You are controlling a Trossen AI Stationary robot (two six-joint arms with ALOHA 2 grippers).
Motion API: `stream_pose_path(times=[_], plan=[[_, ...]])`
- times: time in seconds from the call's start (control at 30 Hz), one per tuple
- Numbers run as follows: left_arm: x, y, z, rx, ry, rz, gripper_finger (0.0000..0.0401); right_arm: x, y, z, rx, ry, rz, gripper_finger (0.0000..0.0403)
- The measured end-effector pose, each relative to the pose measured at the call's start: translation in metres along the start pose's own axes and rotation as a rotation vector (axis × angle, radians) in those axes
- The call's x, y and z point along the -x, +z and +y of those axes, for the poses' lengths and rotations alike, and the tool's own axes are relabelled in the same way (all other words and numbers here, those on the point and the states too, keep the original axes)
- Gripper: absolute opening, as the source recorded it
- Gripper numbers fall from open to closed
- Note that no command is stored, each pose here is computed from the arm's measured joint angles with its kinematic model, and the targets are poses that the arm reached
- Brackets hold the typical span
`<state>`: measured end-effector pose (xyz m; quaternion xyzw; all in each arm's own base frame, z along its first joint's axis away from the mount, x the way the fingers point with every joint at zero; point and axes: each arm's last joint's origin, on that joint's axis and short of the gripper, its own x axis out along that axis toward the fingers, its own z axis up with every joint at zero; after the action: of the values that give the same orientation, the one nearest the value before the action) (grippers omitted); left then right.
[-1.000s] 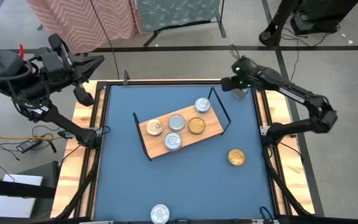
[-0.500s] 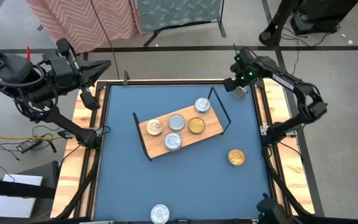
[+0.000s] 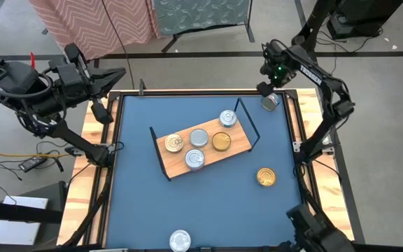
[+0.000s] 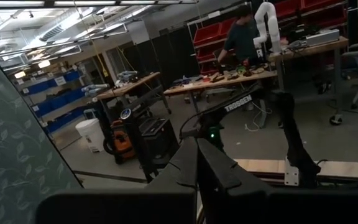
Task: Stack canned seafood by type on shelf
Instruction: Put the blue/pink tuna can on the shelf
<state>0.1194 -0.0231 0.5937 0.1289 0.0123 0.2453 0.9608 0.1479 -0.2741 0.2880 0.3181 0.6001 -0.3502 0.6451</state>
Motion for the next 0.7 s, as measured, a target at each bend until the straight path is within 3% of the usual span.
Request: stream_pose_path(times=[0.17,0.7], plan=[[0.0,0.0,0.0,0.0,0.0,0.0,0.0006,-0.018,0.003,-0.005,0.055,0.004,0.12,0.031],[-0.001,0.0,-0.001,0.052,0.0,-0.001,0.0006,-0.057,0.018,-0.019,0.152,0.052,0.232,0.0309]])
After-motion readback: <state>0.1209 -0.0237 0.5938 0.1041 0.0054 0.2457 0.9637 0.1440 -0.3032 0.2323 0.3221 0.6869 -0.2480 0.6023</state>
